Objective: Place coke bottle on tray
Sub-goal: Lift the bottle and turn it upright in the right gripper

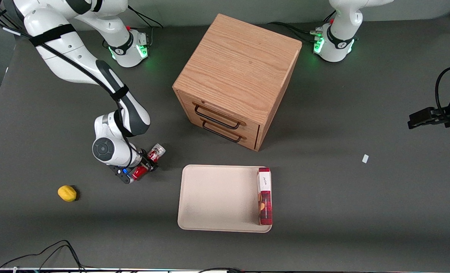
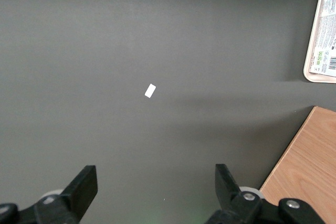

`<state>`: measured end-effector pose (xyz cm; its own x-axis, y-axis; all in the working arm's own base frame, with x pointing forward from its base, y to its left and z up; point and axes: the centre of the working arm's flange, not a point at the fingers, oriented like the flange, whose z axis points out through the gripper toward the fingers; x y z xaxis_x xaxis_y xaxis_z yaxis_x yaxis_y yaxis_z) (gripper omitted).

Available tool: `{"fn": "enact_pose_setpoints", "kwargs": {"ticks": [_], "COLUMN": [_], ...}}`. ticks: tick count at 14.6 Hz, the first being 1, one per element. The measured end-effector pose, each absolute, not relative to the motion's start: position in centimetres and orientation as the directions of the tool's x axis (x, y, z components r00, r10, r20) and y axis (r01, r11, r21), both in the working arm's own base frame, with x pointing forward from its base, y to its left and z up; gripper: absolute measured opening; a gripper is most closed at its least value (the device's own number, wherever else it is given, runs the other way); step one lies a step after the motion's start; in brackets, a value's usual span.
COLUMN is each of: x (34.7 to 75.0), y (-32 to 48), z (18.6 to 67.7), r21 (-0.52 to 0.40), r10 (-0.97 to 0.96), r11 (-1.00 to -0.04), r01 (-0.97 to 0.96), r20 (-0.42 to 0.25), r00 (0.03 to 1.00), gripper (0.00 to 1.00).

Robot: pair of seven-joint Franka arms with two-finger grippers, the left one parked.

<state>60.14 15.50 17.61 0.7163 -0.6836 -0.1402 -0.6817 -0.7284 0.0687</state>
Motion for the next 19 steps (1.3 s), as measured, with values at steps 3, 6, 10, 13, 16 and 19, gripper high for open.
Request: {"fn": "enact_pose_setpoints", "kwargs": {"ticks": [3, 6, 10, 13, 16, 19], "x": [61.5, 63.9, 66.7, 67.5, 67.6, 68.4], "y": [15.4, 14.1, 11.8, 12.3, 16.2, 21.8], "z": [20.5, 27.5, 39.5, 45.9, 48.7, 47.3], "r21": [0.089, 0.088, 0.053, 0.019, -0.070, -0.147], "r10": [-0.657, -0.565, -0.444, -0.359, -0.275, -0.191], "r11": [-0.753, -0.825, -0.896, -0.933, -0.957, -0.968], "r01": [-0.652, -0.558, -0.441, -0.359, -0.282, -0.205], "r20": [-0.149, -0.150, -0.116, -0.098, -0.093, -0.104], "r00": [0.739, 0.812, 0.888, 0.928, 0.957, 0.976], "gripper": [0.55, 0.55, 0.55, 0.55, 0.55, 0.55]}}
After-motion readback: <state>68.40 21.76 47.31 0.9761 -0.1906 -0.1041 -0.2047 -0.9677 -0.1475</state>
